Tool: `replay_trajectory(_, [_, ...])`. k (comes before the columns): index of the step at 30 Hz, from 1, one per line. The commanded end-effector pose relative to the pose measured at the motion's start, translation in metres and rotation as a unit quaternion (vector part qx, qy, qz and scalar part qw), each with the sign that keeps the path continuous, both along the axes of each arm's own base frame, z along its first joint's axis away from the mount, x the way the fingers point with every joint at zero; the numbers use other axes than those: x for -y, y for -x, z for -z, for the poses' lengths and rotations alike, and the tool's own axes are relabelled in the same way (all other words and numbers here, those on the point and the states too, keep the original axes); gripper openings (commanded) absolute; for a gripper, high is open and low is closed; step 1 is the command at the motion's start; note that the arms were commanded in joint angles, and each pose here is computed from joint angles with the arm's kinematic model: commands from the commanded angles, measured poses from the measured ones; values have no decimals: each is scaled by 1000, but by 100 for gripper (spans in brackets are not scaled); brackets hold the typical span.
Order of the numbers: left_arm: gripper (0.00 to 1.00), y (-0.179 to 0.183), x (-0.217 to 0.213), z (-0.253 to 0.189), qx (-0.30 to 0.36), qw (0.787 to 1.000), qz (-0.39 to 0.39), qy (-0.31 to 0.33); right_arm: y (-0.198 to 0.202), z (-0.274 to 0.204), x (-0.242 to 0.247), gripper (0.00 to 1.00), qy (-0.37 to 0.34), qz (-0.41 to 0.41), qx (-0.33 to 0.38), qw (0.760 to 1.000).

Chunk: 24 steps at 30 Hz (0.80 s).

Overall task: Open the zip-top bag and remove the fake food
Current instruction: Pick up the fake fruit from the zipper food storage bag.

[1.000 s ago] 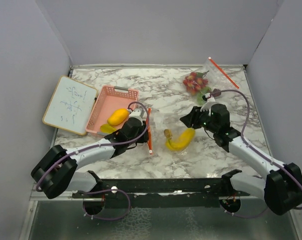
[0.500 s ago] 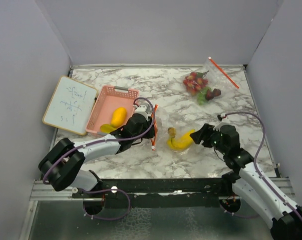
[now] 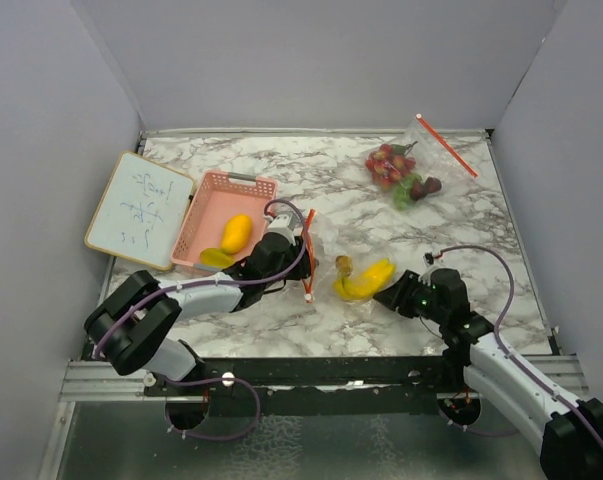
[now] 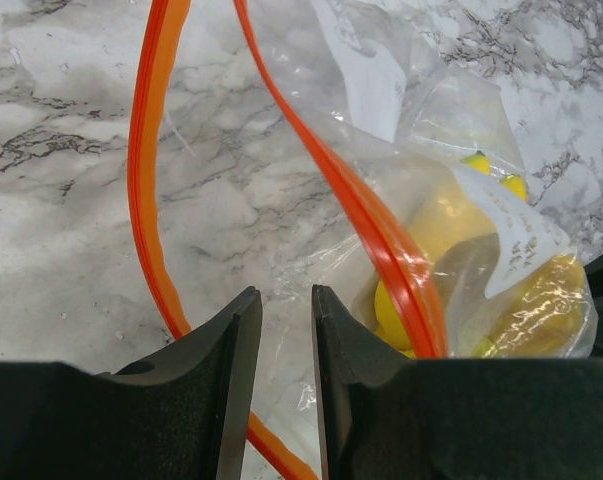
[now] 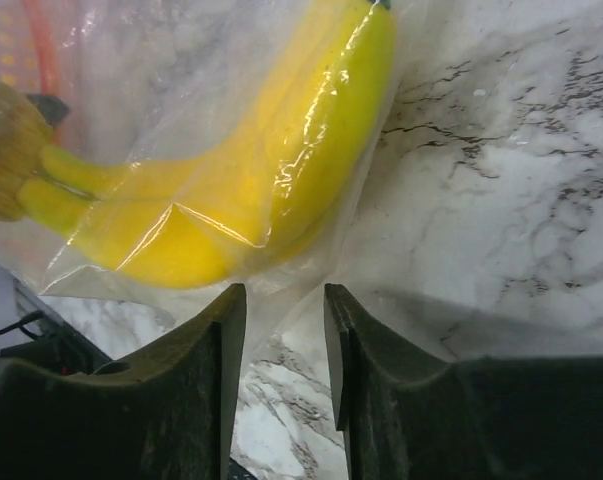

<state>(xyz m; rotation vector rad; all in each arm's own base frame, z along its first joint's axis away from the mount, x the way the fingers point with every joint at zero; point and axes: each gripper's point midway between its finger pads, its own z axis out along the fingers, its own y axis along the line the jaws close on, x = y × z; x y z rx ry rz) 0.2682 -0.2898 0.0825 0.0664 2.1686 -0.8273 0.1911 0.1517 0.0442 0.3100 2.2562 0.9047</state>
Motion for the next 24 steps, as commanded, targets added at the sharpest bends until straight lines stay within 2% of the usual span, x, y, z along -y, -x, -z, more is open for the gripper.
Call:
replay_trajectory(1, [30,2,16,-6,0,999,11,53,-6,-25,-15,30,-48,-23,45,998])
replay_trajectory(5, [30,0,19,0,-5,999,10,53,-12,-36,-13,3,-35,-25,72,996])
replay_trajectory(8, [31,0,22,1,-4,998,13,56,-17,-52,-14,2,-31,-30,95,995])
replay_trajectory(13, [40,1,30,-1,3,996,28,85,-31,-98,-11,2,-11,-26,143,989])
replay_trajectory(14, [43,1,31,-2,5,995,30,91,-33,-107,-10,2,-5,-25,151,988])
replay_trajectory(17, [71,2,33,-4,12,994,30,109,-36,-126,-4,2,20,-24,174,984])
replay_trajectory(20, [91,2,34,-10,25,992,34,122,-39,-116,5,2,47,-9,166,985])
replay_trajectory(22, [98,1,36,-12,32,991,37,129,-37,-101,8,2,57,-8,147,987])
replay_trajectory(24, [99,1,40,-13,34,990,44,133,-35,-86,7,2,58,-8,128,990])
